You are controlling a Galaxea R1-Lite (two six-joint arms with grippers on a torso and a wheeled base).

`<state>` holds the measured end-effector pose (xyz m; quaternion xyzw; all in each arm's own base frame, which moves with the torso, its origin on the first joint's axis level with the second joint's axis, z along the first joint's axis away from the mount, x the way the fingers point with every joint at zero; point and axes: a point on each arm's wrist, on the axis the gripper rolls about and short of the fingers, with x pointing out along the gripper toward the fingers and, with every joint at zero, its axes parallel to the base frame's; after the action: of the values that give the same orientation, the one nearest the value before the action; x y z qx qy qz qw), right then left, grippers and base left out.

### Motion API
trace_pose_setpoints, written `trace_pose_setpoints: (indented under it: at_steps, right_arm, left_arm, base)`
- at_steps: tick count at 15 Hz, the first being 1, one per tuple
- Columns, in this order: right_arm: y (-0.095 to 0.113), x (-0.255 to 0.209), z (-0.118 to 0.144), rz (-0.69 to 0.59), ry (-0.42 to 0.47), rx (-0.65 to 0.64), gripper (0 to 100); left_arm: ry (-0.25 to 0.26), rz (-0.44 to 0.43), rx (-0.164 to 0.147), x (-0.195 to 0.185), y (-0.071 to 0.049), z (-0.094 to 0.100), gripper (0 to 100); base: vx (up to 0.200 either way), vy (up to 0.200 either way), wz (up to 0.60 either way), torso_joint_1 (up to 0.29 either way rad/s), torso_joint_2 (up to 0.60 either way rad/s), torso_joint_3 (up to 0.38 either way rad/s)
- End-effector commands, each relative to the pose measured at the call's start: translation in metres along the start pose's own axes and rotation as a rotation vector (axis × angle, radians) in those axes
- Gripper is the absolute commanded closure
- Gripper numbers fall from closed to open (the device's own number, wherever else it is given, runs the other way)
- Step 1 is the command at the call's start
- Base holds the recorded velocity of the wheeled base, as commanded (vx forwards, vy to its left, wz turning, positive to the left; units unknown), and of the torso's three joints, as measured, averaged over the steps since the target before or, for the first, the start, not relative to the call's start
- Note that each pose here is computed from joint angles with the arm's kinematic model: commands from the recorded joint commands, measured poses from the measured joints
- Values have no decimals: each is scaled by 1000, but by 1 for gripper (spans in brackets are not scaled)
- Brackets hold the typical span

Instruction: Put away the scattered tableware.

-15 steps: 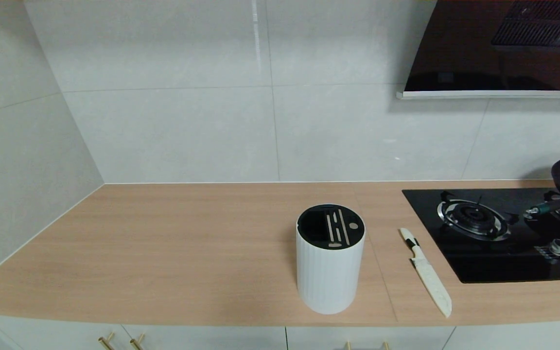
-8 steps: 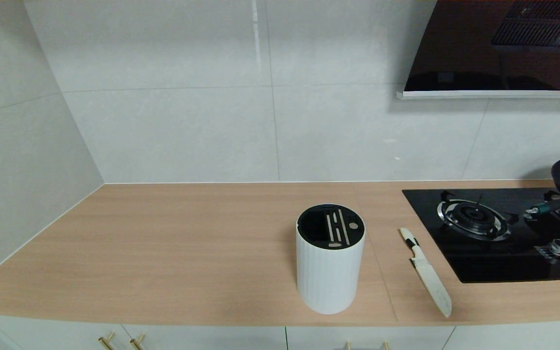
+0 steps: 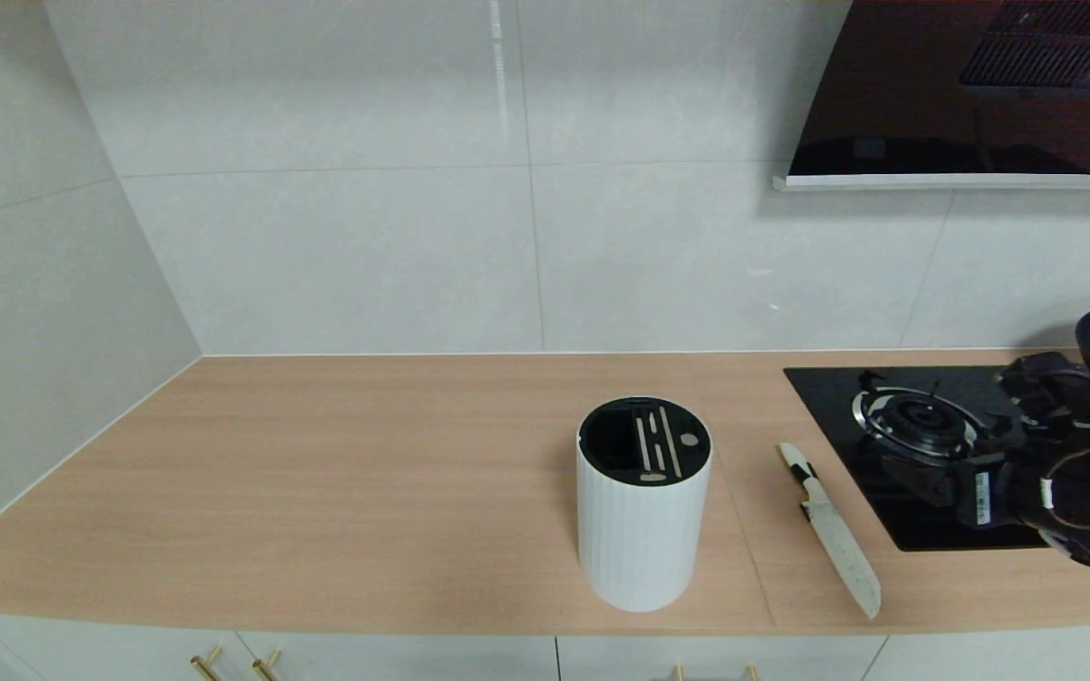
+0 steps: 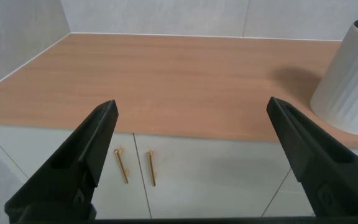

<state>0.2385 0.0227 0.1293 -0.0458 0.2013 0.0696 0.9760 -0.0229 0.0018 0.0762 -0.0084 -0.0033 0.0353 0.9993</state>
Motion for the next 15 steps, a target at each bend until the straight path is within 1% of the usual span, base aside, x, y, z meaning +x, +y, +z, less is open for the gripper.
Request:
trace_pose_setpoints:
  at_steps: [1, 2, 6, 11, 14, 15]
  right_arm:
    - [4, 54, -40, 17, 156, 2, 0]
    - [6, 73, -50, 19, 160, -1, 0]
    - [18, 103, -74, 22, 180, -10, 0]
    - [22, 135, -94, 22, 224, 67, 0]
    - [23, 151, -102, -5, 200, 66, 0]
    - [22, 158, -107, -34, 179, 63, 0]
  left_arm:
    - [0, 1, 0, 0, 0, 0, 0]
    - [0, 0, 1, 0, 0, 0, 0]
    - [0, 0, 1, 0, 0, 0, 0]
    - [0, 0, 1, 0, 0, 0, 0]
    - [-2, 0, 1, 0, 0, 0, 0]
    - [0, 0, 1, 0, 0, 0, 0]
  base:
    - [0, 0, 0, 0, 0, 0]
    - [0, 0, 0, 0, 0, 0]
    - [0, 0, 0, 0, 0, 0]
    - [0, 0, 0, 0, 0, 0]
    - [0, 0, 0, 0, 0, 0]
    - [0, 0, 0, 0, 0, 0]
